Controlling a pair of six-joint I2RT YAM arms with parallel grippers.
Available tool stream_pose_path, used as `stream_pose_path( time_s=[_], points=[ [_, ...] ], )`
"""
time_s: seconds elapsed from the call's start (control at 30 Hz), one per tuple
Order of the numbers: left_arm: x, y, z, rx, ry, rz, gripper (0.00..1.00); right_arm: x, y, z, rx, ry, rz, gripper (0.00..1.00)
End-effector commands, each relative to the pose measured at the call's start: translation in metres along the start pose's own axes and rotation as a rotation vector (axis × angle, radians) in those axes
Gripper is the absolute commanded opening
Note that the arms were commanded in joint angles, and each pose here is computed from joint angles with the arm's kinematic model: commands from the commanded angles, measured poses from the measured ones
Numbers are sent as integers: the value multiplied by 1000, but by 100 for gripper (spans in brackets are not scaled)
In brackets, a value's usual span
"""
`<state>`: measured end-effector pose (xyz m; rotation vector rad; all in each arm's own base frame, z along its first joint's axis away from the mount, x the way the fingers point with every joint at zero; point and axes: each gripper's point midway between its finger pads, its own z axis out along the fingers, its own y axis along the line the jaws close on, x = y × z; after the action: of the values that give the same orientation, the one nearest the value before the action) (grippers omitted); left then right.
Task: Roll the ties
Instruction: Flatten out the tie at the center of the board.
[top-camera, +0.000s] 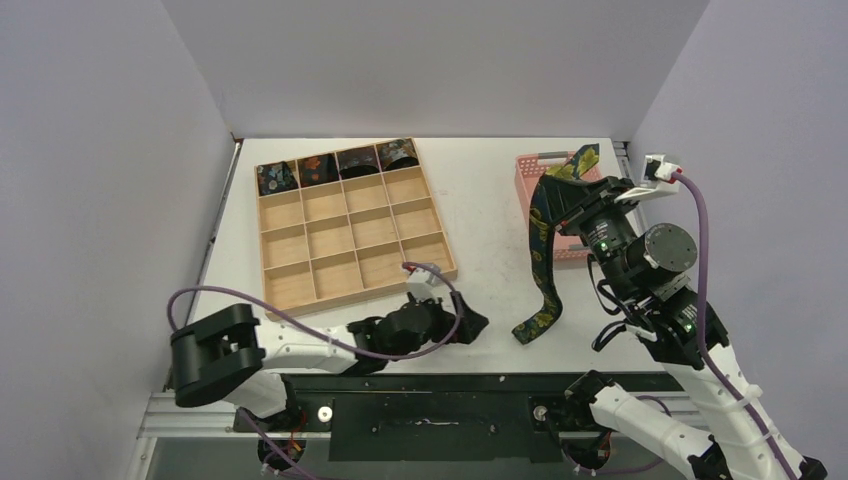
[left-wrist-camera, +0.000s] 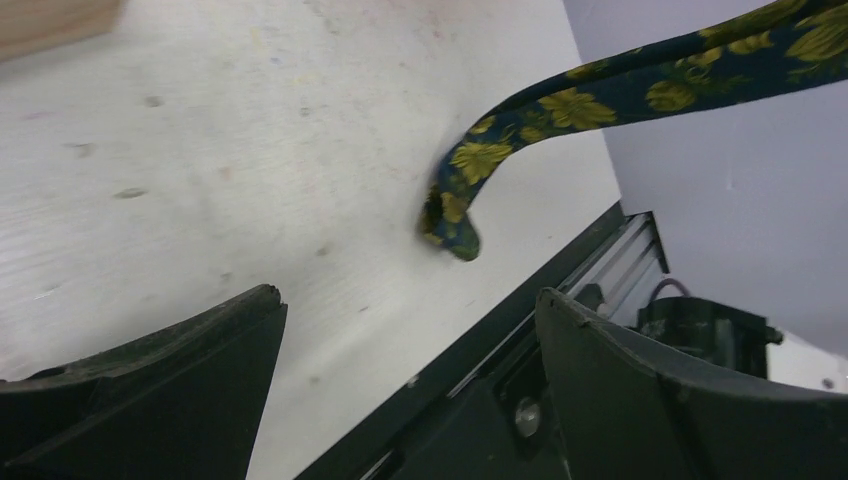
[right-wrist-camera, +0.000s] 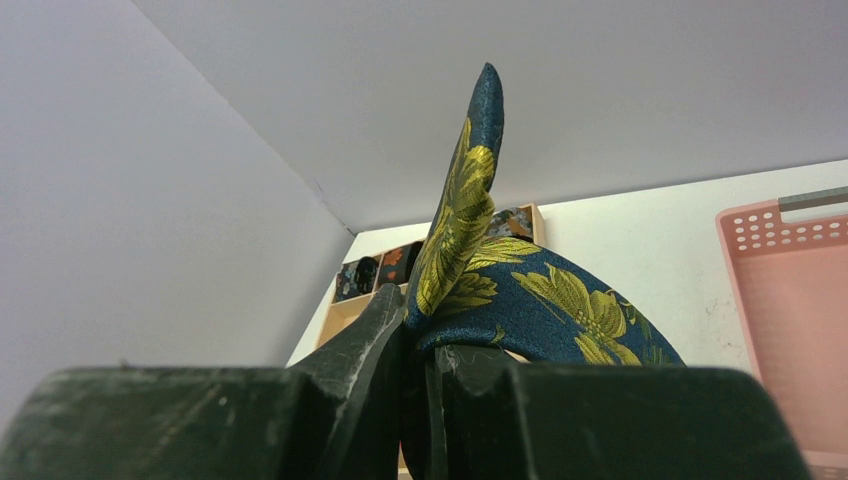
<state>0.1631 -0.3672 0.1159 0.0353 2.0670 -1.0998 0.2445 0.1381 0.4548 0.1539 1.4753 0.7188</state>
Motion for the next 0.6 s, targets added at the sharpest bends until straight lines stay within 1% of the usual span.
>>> stream_pose_path(
  time_s=[0.0,0.03,0.13,0.27,0.37,0.43,0.57],
  points=[
    [5,-39,33,-8,-4,-145,92,-15,3,-14,-24,-58,28,5],
    [10,-38,41,-25,-1,-179,91,-16,2,-15,-20,-59,29,5],
    [25,-36,58,-45,13,-282,85,-14,-1,-18,-13,-60,32,5],
    [53,-34,76,-69,75,-324,75,-11,-5,-20,-7,-59,36,5],
    [69,-29,84,-82,109,-351,73,-9,-6,-22,-5,-58,40,5],
    [73,-26,88,-77,109,-362,73,-5,-8,-21,-3,-52,41,5],
    [77,-35,97,-44,119,-359,73,-2,-10,-22,2,-46,41,5]
  ],
)
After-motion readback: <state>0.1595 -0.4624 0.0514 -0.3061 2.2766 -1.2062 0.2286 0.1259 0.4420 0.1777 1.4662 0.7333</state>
